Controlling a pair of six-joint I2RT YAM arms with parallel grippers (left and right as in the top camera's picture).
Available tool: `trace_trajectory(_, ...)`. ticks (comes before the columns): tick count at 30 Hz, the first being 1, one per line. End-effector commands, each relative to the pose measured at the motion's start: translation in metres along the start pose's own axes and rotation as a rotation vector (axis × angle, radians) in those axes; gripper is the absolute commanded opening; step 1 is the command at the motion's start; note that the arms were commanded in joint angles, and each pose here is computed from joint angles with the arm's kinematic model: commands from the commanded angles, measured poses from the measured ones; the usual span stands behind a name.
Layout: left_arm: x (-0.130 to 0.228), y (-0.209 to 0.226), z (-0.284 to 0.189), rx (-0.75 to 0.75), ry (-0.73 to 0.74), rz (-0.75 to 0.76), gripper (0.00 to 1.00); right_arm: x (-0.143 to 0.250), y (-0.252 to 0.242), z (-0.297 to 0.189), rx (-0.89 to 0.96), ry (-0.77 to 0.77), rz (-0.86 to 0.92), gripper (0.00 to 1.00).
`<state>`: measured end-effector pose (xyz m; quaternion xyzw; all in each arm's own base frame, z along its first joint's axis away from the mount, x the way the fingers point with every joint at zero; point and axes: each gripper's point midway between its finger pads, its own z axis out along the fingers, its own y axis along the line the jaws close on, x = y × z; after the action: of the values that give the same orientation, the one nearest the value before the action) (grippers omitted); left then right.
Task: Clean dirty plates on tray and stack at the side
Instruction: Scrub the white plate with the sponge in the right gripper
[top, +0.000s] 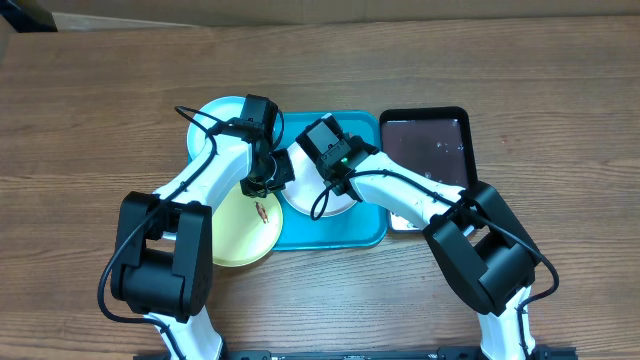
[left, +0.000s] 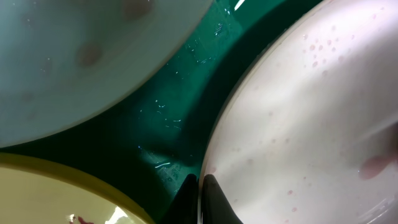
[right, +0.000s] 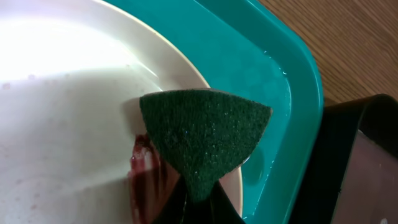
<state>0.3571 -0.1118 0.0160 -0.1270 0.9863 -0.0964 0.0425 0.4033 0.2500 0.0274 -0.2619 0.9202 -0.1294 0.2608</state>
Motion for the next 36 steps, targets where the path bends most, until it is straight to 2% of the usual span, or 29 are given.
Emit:
trace_trajectory(1, -0.005, -0.005, -0.005, 0.012, -0.012, 0.012, 0.04, -0.002, -0.005, 0.000, 0.024, -0.004, 0.011, 0.04)
trace_trajectory(16, -0.005, -0.005, -0.005, 0.012, -0.013, 0.012, 0.04, 0.023, 0.017, 0.029, -0.032, 0.076, 0.030, 0.04)
trace_trajectory(22, -0.005, -0.005, -0.005, 0.012, -0.013, 0.012, 0.04, 0.040, 0.054, 0.033, -0.232, 0.149, 0.049, 0.04)
trace_trajectory(31, -0.005, -0.005, -0.005, 0.010, -0.014, 0.013, 0.04, 0.045, 0.089, 0.020, -0.462, 0.190, 0.070, 0.04)
trace_trajectory(36, -0.006, -0.004, -0.005, 0.009, -0.015, 0.013, 0.04, 0.048, 0.097, 0.015, -0.514, 0.214, 0.099, 0.04)
